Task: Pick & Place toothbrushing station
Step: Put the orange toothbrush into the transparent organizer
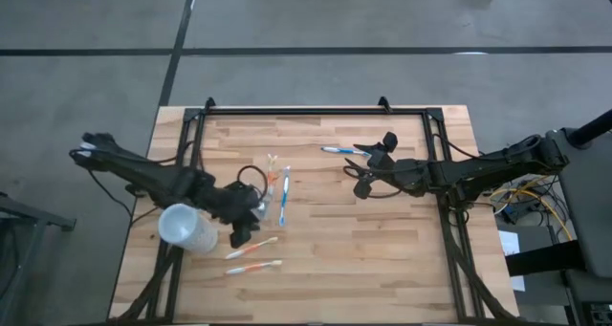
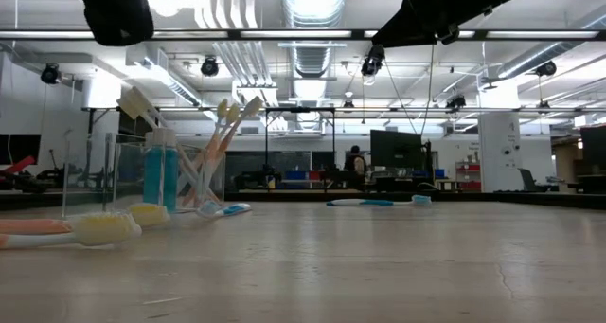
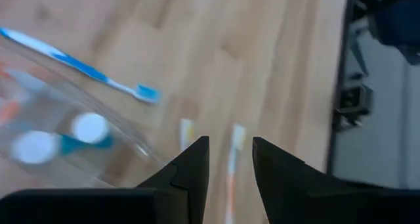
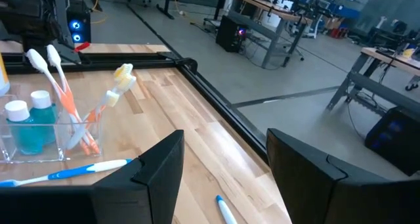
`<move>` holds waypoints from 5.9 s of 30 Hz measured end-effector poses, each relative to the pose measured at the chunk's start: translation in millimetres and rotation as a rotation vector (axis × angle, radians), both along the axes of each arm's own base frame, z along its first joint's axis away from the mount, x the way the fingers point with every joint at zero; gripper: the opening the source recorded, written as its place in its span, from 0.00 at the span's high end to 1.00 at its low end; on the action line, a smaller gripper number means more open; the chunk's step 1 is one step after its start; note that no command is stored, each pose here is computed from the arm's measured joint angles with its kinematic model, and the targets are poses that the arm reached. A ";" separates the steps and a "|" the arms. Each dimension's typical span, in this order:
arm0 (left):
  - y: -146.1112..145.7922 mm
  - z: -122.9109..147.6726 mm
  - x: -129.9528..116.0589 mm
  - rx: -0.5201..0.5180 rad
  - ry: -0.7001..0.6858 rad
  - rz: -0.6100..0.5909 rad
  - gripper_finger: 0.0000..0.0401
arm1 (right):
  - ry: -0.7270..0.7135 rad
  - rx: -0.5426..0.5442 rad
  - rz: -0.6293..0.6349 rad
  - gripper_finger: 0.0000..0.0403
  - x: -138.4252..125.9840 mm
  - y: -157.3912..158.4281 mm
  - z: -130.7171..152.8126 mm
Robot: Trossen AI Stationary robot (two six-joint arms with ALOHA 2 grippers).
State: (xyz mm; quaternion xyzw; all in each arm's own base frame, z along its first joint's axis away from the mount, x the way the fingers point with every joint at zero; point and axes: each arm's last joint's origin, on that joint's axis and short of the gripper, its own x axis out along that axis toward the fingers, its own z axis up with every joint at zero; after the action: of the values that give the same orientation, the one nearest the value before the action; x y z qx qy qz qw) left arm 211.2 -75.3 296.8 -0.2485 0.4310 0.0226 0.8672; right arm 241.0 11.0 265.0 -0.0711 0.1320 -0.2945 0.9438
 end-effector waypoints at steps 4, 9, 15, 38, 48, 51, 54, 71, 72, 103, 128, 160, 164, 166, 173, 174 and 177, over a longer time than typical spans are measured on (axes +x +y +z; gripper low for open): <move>5.9 -4.2 17.7 -0.098 0.144 -0.039 0.70 | 0.000 0.000 0.000 0.48 0.0 0.0 0.0; 11.8 -7.7 42.7 -0.094 0.251 -0.117 0.70 | 0.000 0.000 0.000 0.48 0.0 0.0 0.0; 7.6 -5.9 78.3 -0.023 0.235 -0.214 0.70 | 0.000 0.000 0.000 0.48 0.0 0.0 0.0; 0.9 -49.4 110.4 0.112 0.525 -0.301 0.70 | -0.001 0.000 0.000 0.48 0.0 0.0 0.1; -5.2 -73.6 127.5 0.189 0.522 -0.252 0.70 | 0.000 0.000 0.000 0.48 0.0 -0.1 0.0; -7.7 -75.5 130.0 0.225 0.491 -0.330 0.70 | 0.000 0.000 0.000 0.48 0.0 0.0 0.0; -12.0 -75.5 128.8 0.269 0.468 -0.456 0.70 | 0.000 0.000 0.000 0.48 0.0 0.0 0.0; -35.4 -65.0 126.2 0.440 0.254 -1.083 0.70 | 0.000 0.000 0.000 0.48 0.0 0.0 0.0; -34.1 -65.0 127.2 0.448 0.253 -1.072 0.70 | 0.000 0.000 0.000 0.48 0.0 0.0 0.0; -17.5 -139.5 108.3 0.457 0.314 -0.936 0.70 | 0.000 0.000 0.000 0.48 0.0 -0.1 0.0; -13.0 -119.2 106.1 0.485 0.480 -0.726 0.70 | 0.000 0.000 0.000 0.48 0.0 0.0 0.0; -6.5 -118.3 80.9 0.453 0.773 -0.649 0.70 | 0.000 0.000 0.000 0.48 0.0 0.0 0.0; -4.5 -117.7 78.2 0.490 0.810 -0.630 0.70 | 0.000 0.000 0.000 0.48 0.0 0.0 0.0; -4.1 -117.6 77.6 0.488 0.819 -0.619 0.70 | 0.000 0.000 0.000 0.48 0.0 0.0 0.0; -12.0 -113.8 85.3 0.409 0.735 -0.620 0.70 | 0.000 0.000 0.000 0.48 0.0 -0.1 0.0; -13.4 -112.7 86.8 0.391 0.722 -0.609 0.70 | 0.000 0.000 0.000 0.48 0.0 -0.1 0.0; -16.4 -108.9 92.1 0.336 0.687 -0.534 0.70 | 0.000 0.000 0.000 0.48 0.0 -0.1 0.0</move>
State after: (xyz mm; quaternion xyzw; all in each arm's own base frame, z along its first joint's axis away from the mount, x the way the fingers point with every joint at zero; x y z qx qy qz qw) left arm 303.3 -91.7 187.8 0.0368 0.7326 -0.0511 0.6778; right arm 241.0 10.9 265.1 -0.0712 0.1319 -0.2947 0.9438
